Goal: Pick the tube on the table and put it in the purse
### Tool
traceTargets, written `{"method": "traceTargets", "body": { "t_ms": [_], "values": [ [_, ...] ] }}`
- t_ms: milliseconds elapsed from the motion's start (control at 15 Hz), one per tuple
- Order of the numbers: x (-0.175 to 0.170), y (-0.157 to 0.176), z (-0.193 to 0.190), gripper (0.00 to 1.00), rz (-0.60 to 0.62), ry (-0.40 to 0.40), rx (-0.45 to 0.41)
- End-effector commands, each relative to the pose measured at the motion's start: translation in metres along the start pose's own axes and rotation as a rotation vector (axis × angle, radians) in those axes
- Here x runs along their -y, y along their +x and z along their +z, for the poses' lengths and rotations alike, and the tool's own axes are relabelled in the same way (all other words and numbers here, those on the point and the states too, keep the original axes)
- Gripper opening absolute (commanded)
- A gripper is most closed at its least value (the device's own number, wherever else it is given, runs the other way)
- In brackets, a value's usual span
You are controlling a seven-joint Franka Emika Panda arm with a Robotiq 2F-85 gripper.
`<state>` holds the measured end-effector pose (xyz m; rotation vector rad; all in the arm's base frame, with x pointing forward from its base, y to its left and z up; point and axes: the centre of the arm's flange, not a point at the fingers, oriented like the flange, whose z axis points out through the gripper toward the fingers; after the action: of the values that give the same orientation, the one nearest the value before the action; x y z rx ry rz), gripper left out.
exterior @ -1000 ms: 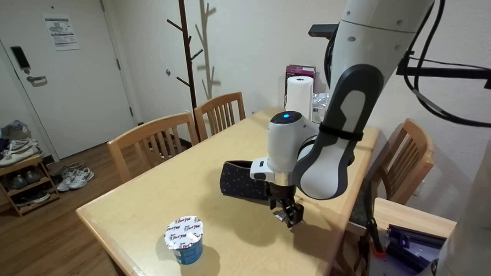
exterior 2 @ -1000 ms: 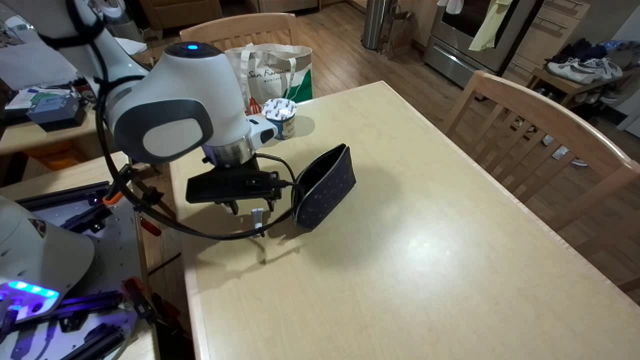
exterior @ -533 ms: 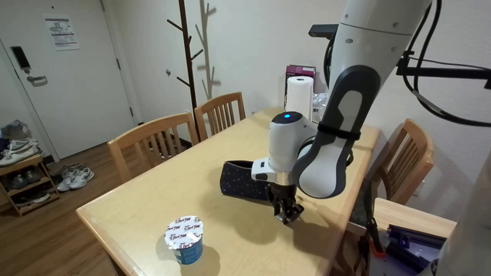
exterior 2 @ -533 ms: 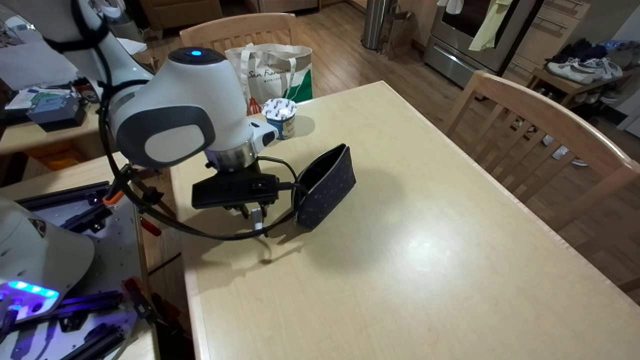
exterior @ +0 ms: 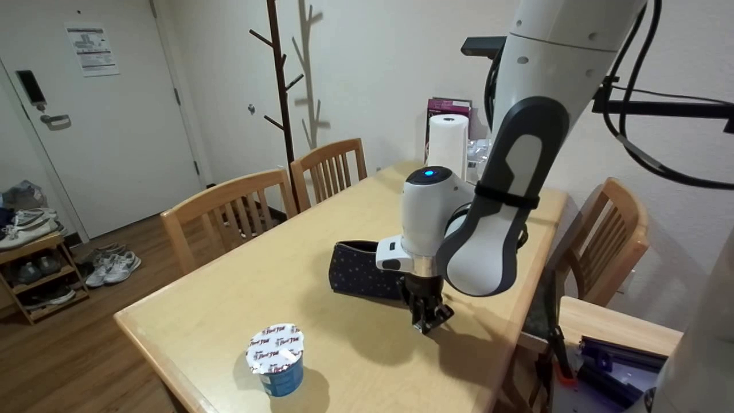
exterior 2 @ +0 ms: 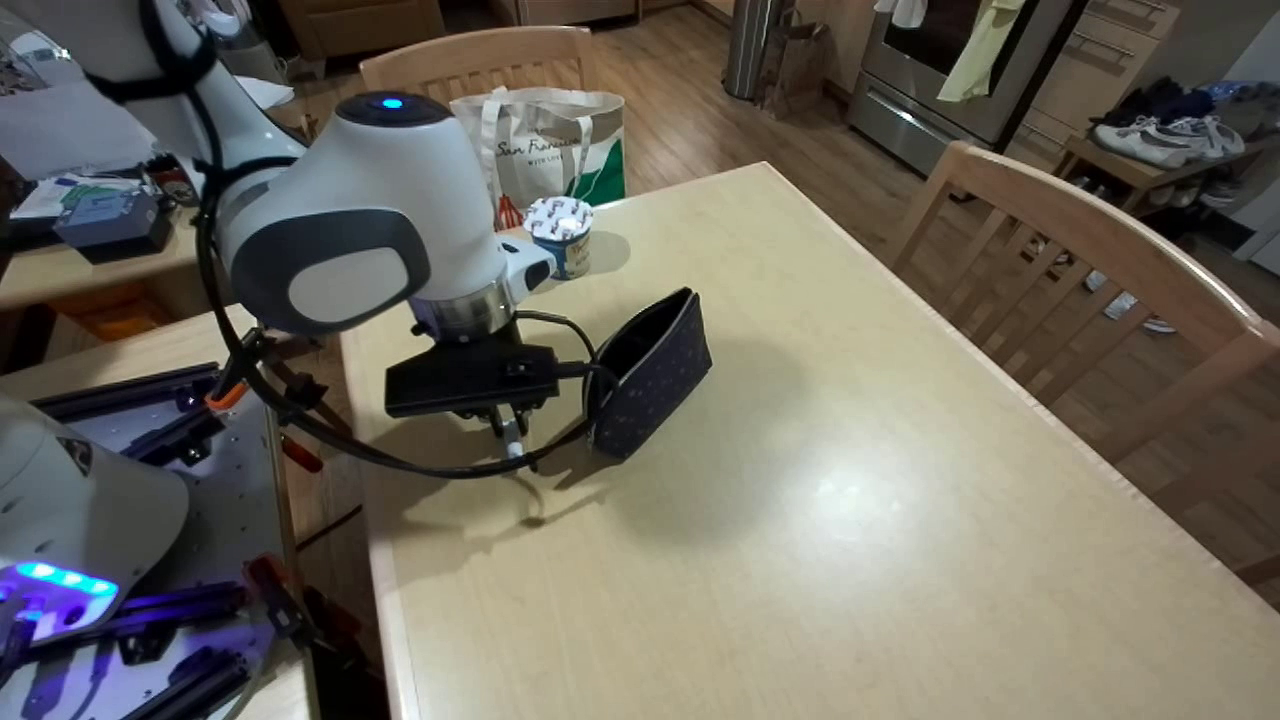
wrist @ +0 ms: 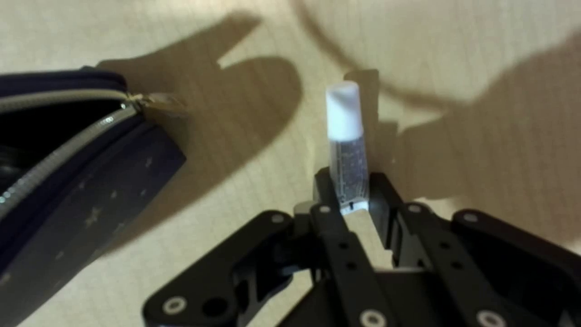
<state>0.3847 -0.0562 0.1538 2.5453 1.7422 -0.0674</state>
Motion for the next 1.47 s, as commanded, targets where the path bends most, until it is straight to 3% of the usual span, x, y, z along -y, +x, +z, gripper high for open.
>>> {"method": "traceTargets", "body": {
  "t_ms": [0, 333, 667, 733, 800, 1400],
  "values": [
    [0.002, 0.0, -0.021, 0.06, 0.003, 0.001, 0.027],
    [0.009, 0.01, -0.073, 0.0, 0.036, -0.017, 0.114],
    [0.01, 0.024, -0.118, 0.0, 0.066, -0.062, 0.113],
    [0.009, 0.024, -0.12, 0.08, 0.096, -0.059, 0.119],
    [0.008, 0.021, -0.121, 0.27, 0.132, -0.051, 0.124],
    [-0.001, -0.029, -0.079, 0.84, 0.644, -0.051, 0.072]
  ]
}}
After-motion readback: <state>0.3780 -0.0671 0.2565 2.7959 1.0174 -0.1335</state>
